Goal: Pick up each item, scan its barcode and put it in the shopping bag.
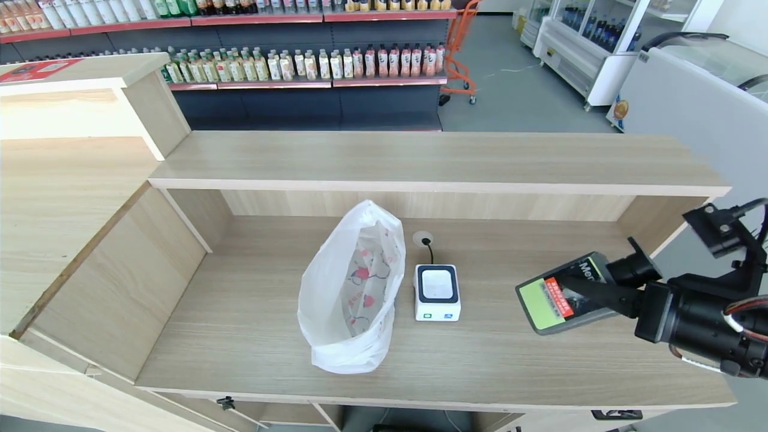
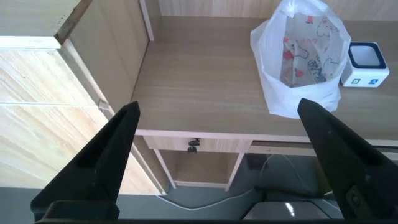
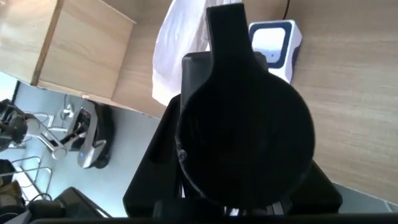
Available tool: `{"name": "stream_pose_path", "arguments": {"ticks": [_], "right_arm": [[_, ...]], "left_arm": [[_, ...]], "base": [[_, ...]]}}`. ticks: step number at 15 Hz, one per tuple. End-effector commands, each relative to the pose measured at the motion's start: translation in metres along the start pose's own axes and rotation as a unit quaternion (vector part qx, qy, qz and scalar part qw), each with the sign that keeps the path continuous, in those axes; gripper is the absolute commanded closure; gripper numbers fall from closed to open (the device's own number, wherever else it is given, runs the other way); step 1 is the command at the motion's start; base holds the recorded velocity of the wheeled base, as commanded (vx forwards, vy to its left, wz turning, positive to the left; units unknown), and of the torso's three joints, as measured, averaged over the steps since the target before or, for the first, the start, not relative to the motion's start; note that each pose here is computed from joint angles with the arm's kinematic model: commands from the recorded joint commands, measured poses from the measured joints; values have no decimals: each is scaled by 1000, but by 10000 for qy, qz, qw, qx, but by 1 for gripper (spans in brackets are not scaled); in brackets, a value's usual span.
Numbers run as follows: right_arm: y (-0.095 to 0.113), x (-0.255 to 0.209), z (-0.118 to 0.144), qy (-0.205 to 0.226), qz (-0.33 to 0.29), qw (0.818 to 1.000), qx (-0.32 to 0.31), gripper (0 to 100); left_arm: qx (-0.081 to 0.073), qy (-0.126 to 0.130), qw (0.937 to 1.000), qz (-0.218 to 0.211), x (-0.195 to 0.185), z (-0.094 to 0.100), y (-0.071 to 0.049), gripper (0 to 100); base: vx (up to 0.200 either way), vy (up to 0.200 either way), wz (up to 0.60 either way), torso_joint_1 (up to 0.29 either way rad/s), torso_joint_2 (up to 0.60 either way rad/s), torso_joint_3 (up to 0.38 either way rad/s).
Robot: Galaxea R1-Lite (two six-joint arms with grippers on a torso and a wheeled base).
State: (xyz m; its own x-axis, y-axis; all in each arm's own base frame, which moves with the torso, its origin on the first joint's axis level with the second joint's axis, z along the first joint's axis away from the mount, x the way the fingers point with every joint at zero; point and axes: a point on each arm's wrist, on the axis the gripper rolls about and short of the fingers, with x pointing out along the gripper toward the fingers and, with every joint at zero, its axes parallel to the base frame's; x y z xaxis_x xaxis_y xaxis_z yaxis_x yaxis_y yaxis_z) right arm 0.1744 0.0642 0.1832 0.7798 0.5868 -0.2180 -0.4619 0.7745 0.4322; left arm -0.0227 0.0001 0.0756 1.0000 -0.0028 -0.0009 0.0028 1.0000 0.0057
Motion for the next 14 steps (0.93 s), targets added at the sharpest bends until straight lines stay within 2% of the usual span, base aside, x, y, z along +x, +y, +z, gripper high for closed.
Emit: {"name": "stream_pose_path", "arguments": {"ticks": [1, 3, 6, 8, 9, 12, 14], "right_arm": [[3, 3, 10, 4, 30, 9999, 138, 100], [9, 17, 30, 190, 156, 9989, 411, 100], [2, 48, 40, 284, 64, 9987, 421, 100], [-12, 87, 41, 443, 18, 9990, -94, 100], [-16, 100, 38, 513, 26, 9983, -284, 100], [-7, 137, 19, 821, -42, 9957, -424, 100], [-4, 160, 0, 971, -209, 9922, -758, 100]], "left_arm": [[2, 3, 10000, 6, 0, 0, 0, 0], [-21, 3, 10000, 6, 0, 0, 0, 0], [-6, -4, 10000, 6, 0, 0, 0, 0], [-6, 3, 10000, 6, 0, 0, 0, 0], [-6, 3, 10000, 6, 0, 0, 0, 0], [-6, -4, 10000, 6, 0, 0, 0, 0], [-6, 3, 10000, 6, 0, 0, 0, 0]], "base": [[0, 200, 0, 32, 12, -2], [0, 200, 0, -2, 7, 2], [0, 0, 0, 0, 0, 0], [0, 0, 0, 0, 0, 0], [0, 0, 0, 0, 0, 0], [0, 0, 0, 0, 0, 0], [0, 0, 0, 0, 0, 0]]}}
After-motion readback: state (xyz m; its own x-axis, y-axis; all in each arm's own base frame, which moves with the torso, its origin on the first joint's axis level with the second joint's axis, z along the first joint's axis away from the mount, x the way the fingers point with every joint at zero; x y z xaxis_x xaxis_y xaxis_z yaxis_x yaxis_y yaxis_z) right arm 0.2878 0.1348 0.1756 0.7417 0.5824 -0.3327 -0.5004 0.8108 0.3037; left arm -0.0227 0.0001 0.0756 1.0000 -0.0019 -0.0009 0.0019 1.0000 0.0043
